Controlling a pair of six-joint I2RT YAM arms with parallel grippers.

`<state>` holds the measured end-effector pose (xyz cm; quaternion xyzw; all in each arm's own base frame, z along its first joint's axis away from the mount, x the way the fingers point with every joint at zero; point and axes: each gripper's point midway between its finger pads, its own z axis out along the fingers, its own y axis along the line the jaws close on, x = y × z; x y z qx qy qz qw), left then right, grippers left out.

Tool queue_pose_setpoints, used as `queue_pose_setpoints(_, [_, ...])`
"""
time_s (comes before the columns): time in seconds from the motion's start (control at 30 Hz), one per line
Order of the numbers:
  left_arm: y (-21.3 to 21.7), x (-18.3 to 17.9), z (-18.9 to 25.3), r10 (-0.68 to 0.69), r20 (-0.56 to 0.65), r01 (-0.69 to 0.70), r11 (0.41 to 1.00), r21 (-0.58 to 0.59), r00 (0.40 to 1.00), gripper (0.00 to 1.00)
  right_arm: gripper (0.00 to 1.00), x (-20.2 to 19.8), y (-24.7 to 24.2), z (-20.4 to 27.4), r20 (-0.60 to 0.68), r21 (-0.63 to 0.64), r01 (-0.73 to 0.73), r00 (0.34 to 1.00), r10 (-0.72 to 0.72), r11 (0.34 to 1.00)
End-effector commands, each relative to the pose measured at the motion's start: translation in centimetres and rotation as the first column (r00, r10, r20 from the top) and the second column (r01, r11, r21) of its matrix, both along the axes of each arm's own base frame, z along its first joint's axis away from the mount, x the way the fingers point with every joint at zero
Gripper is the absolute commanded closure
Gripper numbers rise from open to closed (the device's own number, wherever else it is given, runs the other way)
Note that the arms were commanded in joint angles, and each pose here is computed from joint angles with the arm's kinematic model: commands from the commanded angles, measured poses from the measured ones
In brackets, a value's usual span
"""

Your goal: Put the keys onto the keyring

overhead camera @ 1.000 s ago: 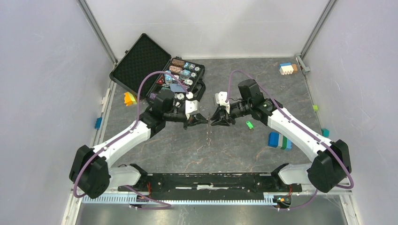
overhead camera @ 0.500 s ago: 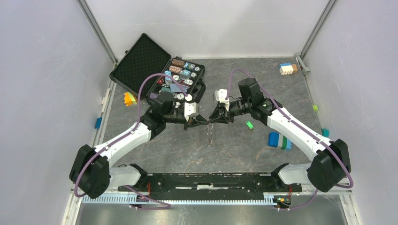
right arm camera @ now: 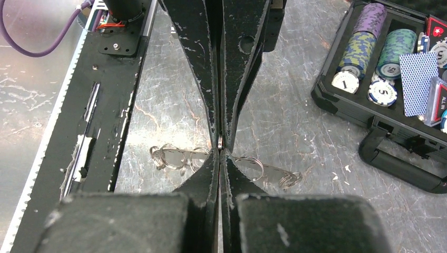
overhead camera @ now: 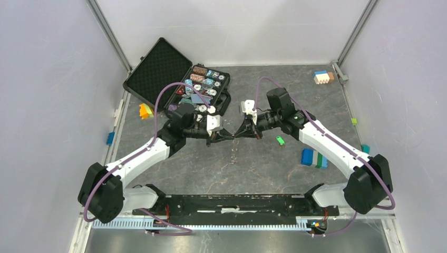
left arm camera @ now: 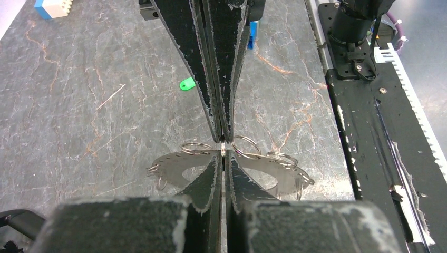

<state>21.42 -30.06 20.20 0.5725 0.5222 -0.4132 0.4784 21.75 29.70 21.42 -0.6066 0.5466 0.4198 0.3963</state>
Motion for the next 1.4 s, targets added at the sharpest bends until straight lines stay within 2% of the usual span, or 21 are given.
queue_pose_setpoints(0.0, [-0.4,-0.1,1.8,-0.019,0.047,0.021,0.998,-0.055,0.999,0.98,1.0,0.5,0.5,1.2,0.034,0.036,-0.009,0.999,0.008,0.999])
queue_pose_setpoints(0.23, [-0.6,0.7,1.1,0.002,0.034,-0.001,0.999,-0.038,0.999,0.98,1.0,1.8,0.2,2.2,0.077,0.013,0.058,0.995,-0.059,0.998])
queue_pose_setpoints(0.6, [-0.7,1.1,0.9,0.022,0.021,-0.021,0.999,-0.034,1.0,0.98,1.0,2.4,0.4,1.9,0.105,-0.023,0.091,0.991,-0.088,0.996])
queue_pose_setpoints(0.63, [-0.7,1.3,1.1,0.035,0.018,-0.034,0.998,-0.043,0.999,0.98,0.95,2.7,0.3,1.8,0.117,-0.029,0.107,0.988,-0.103,0.994])
queue_pose_setpoints(0.7, [-0.6,1.7,1.5,0.06,0.014,-0.059,0.997,-0.056,0.998,0.98,0.71,3.3,0.0,2.1,0.142,-0.035,0.141,0.981,-0.135,0.989])
queue_pose_setpoints(0.73, [-0.5,1.9,1.7,0.071,0.008,-0.07,0.996,-0.062,0.997,0.98,0.47,3.5,-0.2,2.5,0.158,-0.034,0.155,0.976,-0.148,0.987])
queue_pose_setpoints(0.77, [-0.4,2.2,1.9,0.084,0.001,-0.084,0.994,-0.069,0.996,0.98,0.3,3.7,-0.4,2.8,0.178,-0.032,0.17,0.971,-0.162,0.985])
queue_pose_setpoints(0.8, [-0.3,2.4,2.1,0.095,0.0,-0.095,0.992,-0.081,0.995,0.98,0.24,3.9,-0.6,3.1,0.195,-0.032,0.184,0.965,-0.175,0.982])
queue_pose_setpoints(0.83, [-0.1,2.7,2.3,0.105,-0.003,-0.105,0.99,-0.094,0.994,0.98,0.22,3.9,-0.9,3.3,0.205,-0.034,0.193,0.962,-0.182,0.981])
queue_pose_setpoints(0.97, [0.4,3.1,3.0,0.121,-0.017,-0.122,0.984,-0.131,0.993,0.98,0.22,3.4,-1.7,2.9,0.211,-0.019,0.19,0.96,-0.182,0.982])
queue_pose_setpoints(1.1, [0.5,2.9,3.5,0.109,-0.03,-0.112,0.981,-0.157,0.994,0.98,0.29,2.2,-1.9,2.3,0.165,0.011,0.136,0.977,-0.136,0.991])
queue_pose_setpoints(1.17, [0.6,3.1,3.8,0.122,-0.037,-0.126,0.977,-0.174,0.992,0.98,0.32,1.7,-2.0,2.2,0.128,0.039,0.118,0.984,-0.123,0.992])
queue_pose_setpoints(1.37, [1.0,3.5,5.1,0.132,-0.029,-0.135,0.969,-0.209,0.991,0.98,0.34,1.0,-2.0,0.2,-0.065,0.142,0.105,0.993,-0.097,0.984])
